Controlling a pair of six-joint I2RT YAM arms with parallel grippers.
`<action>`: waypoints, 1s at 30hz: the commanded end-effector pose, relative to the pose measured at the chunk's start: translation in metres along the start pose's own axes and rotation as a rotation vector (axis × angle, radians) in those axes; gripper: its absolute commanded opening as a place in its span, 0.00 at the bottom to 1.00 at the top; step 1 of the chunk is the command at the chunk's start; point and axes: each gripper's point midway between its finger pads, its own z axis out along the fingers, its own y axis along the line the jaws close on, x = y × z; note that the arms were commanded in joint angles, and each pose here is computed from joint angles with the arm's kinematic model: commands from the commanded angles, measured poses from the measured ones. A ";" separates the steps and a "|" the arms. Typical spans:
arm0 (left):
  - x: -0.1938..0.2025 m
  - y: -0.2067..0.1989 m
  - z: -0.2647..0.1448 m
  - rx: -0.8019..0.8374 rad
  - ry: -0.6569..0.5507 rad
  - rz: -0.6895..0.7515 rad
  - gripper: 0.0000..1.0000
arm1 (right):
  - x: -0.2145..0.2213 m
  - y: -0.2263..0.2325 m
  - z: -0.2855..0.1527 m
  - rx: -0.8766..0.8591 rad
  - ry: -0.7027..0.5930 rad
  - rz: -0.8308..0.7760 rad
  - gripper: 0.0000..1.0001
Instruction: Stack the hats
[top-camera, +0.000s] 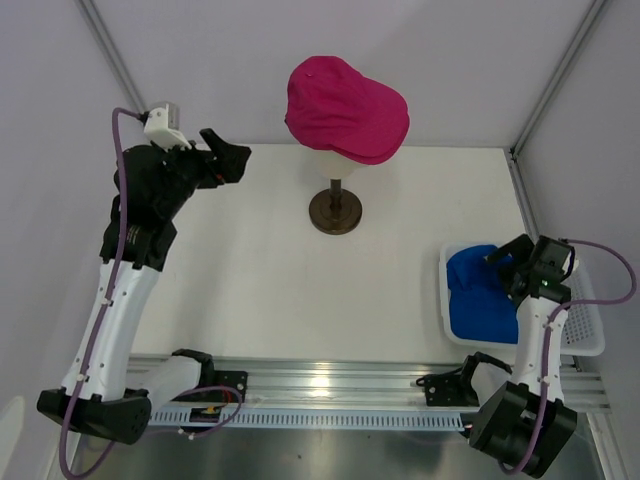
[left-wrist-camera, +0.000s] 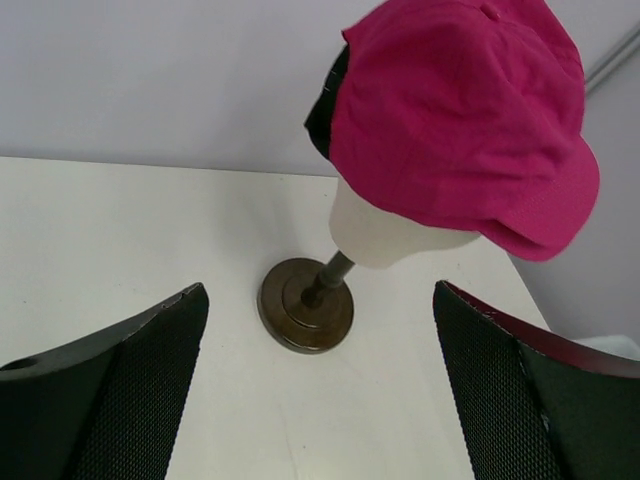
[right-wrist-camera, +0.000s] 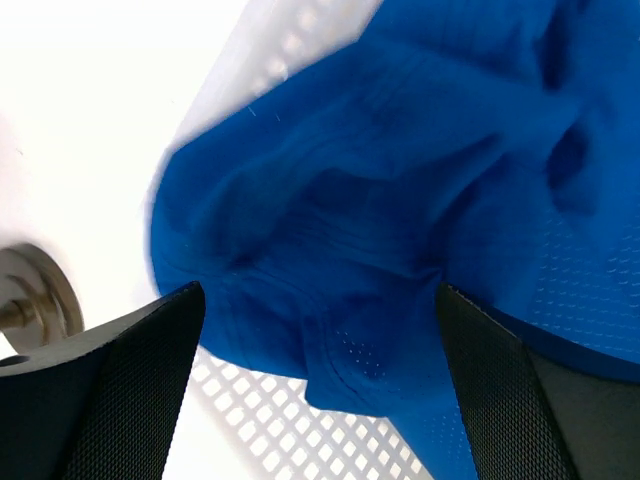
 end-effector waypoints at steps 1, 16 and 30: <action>0.024 -0.017 -0.019 0.056 0.063 -0.007 0.96 | 0.022 0.002 0.017 -0.027 0.053 0.019 1.00; 0.135 -0.034 -0.031 0.145 0.328 -0.017 0.93 | 0.037 -0.010 0.007 0.087 0.073 -0.022 0.94; 0.166 -0.040 -0.021 0.199 0.413 0.090 0.97 | 0.007 -0.013 -0.057 0.167 -0.053 -0.041 0.93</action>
